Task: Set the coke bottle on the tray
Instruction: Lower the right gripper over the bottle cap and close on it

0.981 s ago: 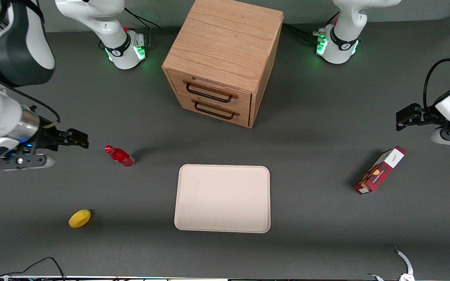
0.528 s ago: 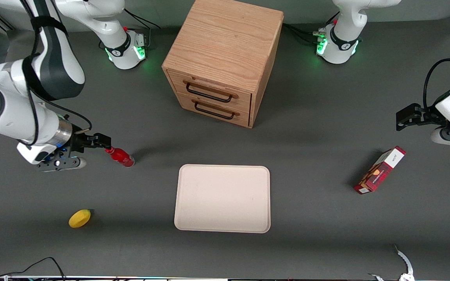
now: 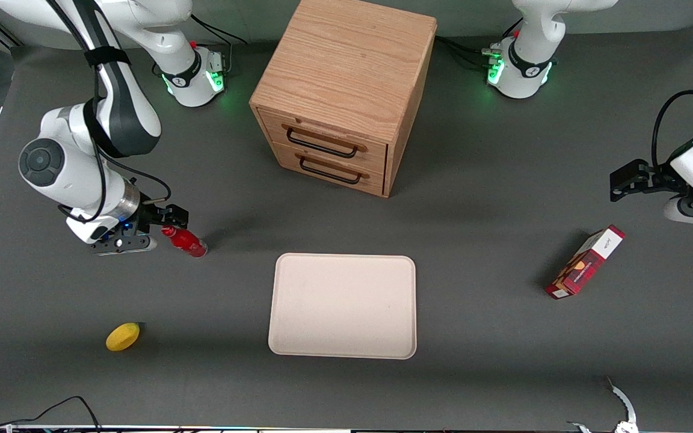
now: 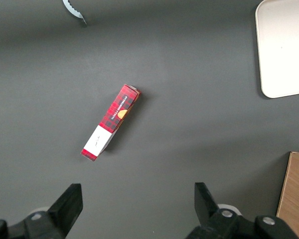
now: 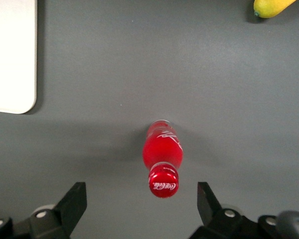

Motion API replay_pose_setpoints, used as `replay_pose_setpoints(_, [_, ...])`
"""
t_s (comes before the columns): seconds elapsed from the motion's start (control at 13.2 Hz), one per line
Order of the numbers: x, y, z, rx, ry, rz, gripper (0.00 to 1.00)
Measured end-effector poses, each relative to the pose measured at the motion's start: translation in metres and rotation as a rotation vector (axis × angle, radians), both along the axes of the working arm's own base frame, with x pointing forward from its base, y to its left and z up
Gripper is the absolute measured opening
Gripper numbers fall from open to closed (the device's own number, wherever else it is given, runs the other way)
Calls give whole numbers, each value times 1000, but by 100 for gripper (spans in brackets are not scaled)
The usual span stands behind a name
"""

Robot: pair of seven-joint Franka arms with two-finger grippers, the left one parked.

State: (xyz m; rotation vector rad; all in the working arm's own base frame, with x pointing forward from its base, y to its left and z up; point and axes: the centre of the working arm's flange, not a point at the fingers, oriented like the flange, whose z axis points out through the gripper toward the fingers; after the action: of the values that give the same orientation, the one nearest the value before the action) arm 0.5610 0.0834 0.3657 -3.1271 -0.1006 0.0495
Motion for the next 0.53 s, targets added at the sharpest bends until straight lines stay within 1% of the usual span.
replay_pose_setpoints(0.15, [-4,-1,-9,-2,-8,2,96])
replay_pose_setpoints(0.3, [-7,-1,-19,-15,-26,16,96])
replay_pose_setpoints(0.53, [-14,-3,-33,-31,-29,33,95])
